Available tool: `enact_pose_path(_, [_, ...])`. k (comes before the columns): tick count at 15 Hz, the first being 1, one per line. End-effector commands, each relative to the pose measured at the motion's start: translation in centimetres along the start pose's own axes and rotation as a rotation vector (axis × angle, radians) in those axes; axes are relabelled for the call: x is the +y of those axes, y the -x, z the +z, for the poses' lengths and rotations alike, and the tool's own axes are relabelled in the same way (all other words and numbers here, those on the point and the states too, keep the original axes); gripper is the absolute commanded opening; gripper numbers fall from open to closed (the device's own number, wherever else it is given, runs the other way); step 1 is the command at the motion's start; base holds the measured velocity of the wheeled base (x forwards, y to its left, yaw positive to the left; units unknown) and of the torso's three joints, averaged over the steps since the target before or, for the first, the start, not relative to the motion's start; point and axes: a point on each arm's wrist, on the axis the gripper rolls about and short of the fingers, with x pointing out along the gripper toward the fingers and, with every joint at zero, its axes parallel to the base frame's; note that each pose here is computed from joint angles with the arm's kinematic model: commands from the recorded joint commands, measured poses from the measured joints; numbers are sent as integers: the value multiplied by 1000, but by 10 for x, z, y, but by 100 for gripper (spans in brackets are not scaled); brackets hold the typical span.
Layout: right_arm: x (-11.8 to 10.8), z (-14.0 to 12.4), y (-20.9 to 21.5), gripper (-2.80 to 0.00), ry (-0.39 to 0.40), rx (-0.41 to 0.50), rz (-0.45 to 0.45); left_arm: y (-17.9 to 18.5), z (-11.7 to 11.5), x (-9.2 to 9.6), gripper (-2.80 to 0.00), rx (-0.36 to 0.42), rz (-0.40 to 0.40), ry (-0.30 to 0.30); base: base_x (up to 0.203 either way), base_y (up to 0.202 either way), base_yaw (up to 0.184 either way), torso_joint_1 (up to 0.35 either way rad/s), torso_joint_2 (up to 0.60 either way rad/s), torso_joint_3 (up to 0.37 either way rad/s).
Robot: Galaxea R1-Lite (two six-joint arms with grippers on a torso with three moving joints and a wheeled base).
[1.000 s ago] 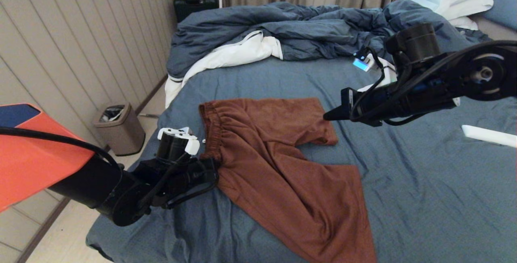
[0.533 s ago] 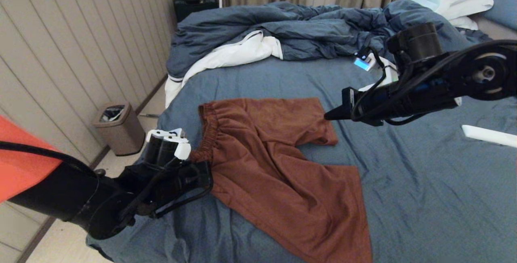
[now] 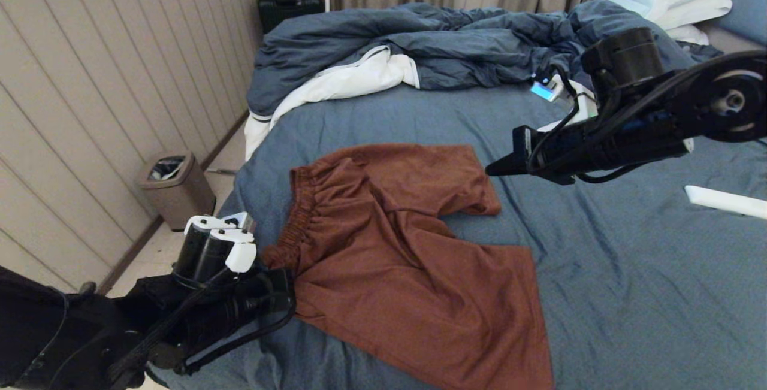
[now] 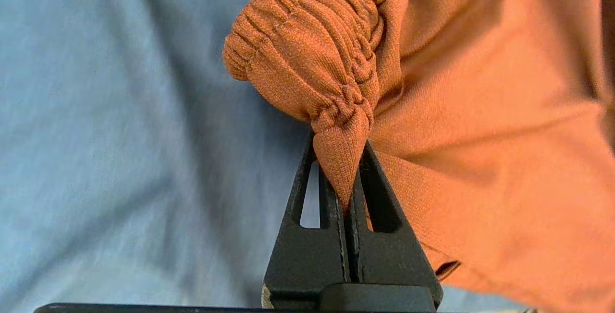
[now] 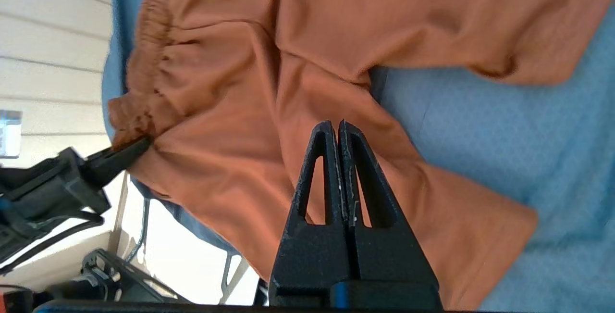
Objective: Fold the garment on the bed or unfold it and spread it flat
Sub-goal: Unford the brown shorts
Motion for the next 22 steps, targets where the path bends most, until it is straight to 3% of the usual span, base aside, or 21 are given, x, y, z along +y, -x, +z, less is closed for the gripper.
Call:
enact_pose_path(1, [-1,0,-3,-280,-5,7,0,10,-2,3,-280,-14,0,2,0,0,0,0,0,0])
enact_pose_path(7, [-3,-1,-5,-280,-8,14,-5,6,6,1,-280,-49,22,1,0,0,0,0,0,0])
enact_pose_path(8, [-3,-1,-5,-280,-6,14,-5,6,8,0,0,-61,34,2,0,0,0,0,0,0])
enact_pose_path(13, [-4,-1,-4,-280,3,13,-7,11,9,1,0,-77,50,-10,0,0,0,0,0,0])
enact_pose_path(19, [-5,-2,-1,-280,11,10,-9,74,38,0,0,-228,-16,-16,0,0,0,0,0,0])
enact_pose_path(20, [-4,-3,3,-280,12,9,-8,92,44,3,-280,-256,-14,-21,0,0,0,0,0,0])
enact_pose_path(22, [3,-4,21,-280,24,-21,2,134,55,12,-280,-317,12,-14,0,0,0,0,0,0])
